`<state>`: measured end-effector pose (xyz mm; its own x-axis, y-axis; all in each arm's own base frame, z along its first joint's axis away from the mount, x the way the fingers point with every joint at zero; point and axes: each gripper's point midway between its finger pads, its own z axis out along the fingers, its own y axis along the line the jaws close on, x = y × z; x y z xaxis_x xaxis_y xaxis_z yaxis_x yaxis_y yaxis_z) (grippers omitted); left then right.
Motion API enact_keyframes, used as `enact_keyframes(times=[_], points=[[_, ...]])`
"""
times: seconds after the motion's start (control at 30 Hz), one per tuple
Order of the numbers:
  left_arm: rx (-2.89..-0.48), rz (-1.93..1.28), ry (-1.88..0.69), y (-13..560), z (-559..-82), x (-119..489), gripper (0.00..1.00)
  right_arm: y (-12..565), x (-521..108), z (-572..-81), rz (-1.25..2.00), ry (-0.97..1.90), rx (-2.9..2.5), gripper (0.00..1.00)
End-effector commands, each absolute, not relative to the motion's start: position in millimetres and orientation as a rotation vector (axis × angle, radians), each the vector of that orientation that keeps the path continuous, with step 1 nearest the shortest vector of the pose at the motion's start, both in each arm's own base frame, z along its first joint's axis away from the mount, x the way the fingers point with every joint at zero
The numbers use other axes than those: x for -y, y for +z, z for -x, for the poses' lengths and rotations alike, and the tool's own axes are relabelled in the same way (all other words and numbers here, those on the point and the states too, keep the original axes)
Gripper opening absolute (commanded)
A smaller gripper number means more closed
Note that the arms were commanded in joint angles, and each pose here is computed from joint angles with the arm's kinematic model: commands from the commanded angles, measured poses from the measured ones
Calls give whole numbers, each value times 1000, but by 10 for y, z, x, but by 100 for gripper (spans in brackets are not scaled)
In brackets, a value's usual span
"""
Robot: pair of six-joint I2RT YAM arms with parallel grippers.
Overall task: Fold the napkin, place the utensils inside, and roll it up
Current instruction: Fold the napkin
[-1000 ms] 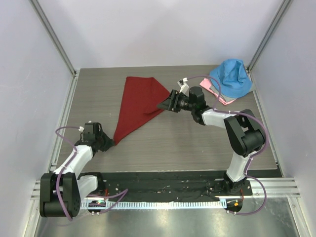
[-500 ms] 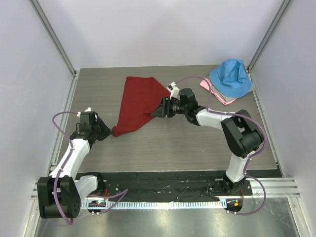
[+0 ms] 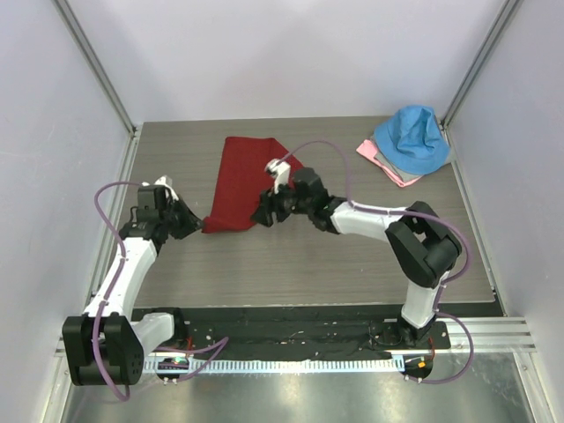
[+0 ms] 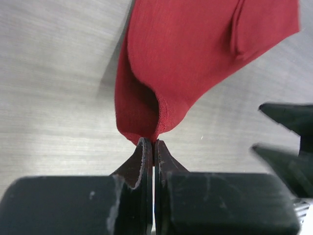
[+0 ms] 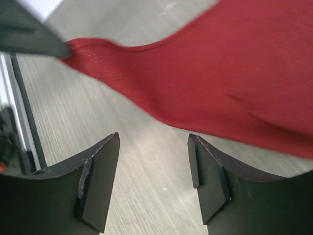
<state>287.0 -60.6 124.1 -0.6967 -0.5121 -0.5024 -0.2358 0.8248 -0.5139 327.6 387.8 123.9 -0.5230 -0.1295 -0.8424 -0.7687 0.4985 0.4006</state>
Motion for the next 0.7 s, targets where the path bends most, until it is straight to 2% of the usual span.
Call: enact_keyframes(times=[0.0,0.1,0.13,0.17,0.2,0.23,0.5,0.67], points=[[-2443,559,-556,1114,-2622,643,0,1464,-4073,-3315,886,852,-1765,67],[-2455,615,-480,1106,-2499,546,48,1422,-4212,-3171,967,807,-1695,68],[-2441,623,-438,1159,-2501,486,75,1387,-4307,-3054,1008,796,-1671,68],[-2405,647,-365,1229,-2491,374,83,1372,-4351,-3037,1048,748,-1628,68],[-2358,661,-328,1351,-2551,280,96,1359,-4401,-3001,1069,730,-1608,68],[-2318,667,-302,1443,-2585,214,100,1294,-4508,-2898,1127,705,-1567,68],[-1994,894,-122,1950,-2994,-577,100,1069,-4987,-2634,1247,476,-1359,67],[-1942,993,-40,2024,-3013,-930,100,832,-5281,-2404,1335,402,-1274,66]])
